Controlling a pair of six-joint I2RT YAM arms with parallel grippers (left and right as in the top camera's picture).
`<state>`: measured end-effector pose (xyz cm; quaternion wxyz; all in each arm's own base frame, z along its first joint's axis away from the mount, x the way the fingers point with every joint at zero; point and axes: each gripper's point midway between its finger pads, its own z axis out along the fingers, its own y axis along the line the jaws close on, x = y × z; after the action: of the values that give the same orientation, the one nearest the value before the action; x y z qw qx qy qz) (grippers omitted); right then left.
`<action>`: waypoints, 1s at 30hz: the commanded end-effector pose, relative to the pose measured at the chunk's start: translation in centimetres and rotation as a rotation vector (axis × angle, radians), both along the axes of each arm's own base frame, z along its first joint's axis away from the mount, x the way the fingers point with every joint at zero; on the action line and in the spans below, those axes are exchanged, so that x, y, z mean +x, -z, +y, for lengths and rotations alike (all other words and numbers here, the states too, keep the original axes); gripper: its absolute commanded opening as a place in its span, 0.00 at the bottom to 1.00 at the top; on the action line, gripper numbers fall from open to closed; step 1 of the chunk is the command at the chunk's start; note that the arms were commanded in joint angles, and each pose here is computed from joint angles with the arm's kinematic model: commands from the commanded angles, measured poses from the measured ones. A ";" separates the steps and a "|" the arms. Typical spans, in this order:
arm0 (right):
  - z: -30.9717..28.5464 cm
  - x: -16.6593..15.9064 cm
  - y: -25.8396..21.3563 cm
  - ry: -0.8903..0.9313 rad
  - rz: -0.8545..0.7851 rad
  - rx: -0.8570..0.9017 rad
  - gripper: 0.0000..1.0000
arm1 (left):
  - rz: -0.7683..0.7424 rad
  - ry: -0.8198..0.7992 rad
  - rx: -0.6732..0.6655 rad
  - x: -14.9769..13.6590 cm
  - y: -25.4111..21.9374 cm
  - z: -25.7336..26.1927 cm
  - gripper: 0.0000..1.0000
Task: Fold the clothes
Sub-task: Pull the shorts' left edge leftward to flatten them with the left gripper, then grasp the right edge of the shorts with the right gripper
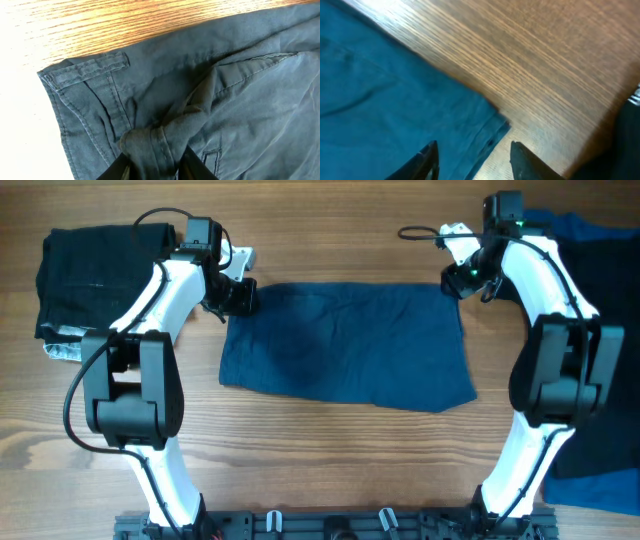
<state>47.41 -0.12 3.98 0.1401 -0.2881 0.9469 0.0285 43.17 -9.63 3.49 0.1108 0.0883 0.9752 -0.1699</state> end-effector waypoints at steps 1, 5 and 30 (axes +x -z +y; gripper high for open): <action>-0.1 0.8 2.8 -0.043 -0.004 0.016 0.51 | -0.027 0.008 -0.017 0.2 -1.3 -0.3 0.27; 1.3 2.1 2.4 -0.066 -0.062 0.093 0.56 | -0.028 0.008 -0.017 0.2 -1.3 -0.3 0.28; 1.4 1.0 5.1 -0.052 0.015 0.104 0.04 | -0.028 0.008 -0.017 0.2 -1.3 -0.3 0.30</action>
<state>48.99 0.97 0.09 0.1600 -0.3058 0.9358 0.0714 43.16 -9.63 3.48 0.1104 0.0882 0.9753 -0.1699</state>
